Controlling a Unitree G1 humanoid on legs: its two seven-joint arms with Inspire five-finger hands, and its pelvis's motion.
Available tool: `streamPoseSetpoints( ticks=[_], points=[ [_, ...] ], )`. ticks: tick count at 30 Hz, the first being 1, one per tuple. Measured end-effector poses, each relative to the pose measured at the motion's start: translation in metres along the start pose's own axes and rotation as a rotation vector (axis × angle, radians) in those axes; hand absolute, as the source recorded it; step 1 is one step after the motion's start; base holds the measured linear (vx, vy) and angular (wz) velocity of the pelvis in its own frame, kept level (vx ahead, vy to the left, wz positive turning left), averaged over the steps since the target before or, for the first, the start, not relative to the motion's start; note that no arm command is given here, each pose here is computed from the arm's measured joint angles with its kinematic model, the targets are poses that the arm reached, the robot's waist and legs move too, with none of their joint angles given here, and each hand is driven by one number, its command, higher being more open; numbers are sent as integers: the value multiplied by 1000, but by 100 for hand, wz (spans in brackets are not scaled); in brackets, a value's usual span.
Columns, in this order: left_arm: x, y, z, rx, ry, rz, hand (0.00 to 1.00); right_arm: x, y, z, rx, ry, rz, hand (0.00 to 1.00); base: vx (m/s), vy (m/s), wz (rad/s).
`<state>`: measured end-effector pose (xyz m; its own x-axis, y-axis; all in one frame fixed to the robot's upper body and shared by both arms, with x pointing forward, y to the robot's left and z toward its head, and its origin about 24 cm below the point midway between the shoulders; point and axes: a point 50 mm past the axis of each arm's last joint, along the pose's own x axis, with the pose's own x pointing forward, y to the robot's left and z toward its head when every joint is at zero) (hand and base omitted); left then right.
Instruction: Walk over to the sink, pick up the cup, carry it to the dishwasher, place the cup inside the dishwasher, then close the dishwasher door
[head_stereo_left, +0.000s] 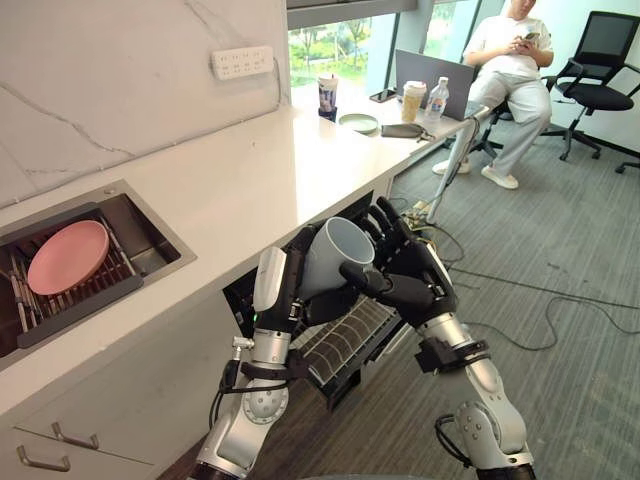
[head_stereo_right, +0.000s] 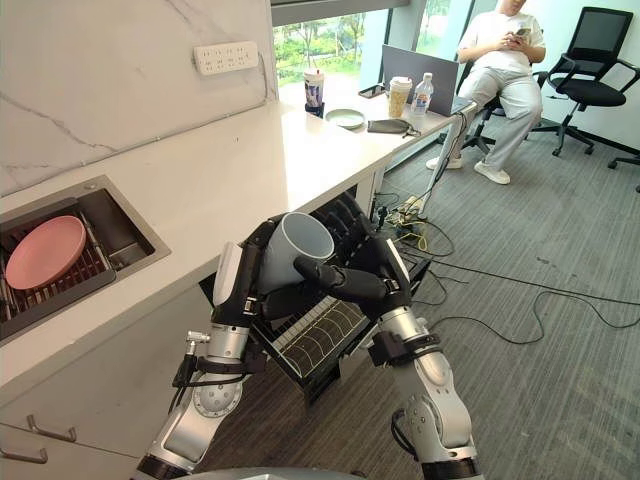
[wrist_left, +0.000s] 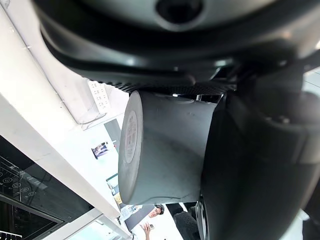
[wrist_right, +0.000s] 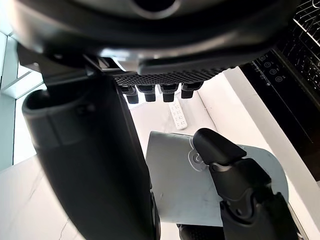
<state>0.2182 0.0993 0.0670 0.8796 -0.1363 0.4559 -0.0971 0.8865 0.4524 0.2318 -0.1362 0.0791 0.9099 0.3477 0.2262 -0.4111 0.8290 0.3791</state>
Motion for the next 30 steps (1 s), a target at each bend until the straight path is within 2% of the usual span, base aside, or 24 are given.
streamPoseSetpoints(
  ticks=[12, 13, 29, 30],
  points=[
    [4, -9, 11, -28, -87, -70, 0, 0, 8, -10, 43, 98, 94, 100, -13, -9, 0],
    [4, -10, 12, -31, -91, -78, 0, 0, 8, -10, 48, 100, 95, 0, 0, 0, 0],
    [6, -13, 14, -65, -87, -96, 0, 1, 6, -11, 15, 110, 21, 0, 0, 0, 0],
    [6, -13, 14, -71, -82, -94, 100, 1, 6, -11, 15, 111, 18, 0, 0, 0, 0]
  ],
)
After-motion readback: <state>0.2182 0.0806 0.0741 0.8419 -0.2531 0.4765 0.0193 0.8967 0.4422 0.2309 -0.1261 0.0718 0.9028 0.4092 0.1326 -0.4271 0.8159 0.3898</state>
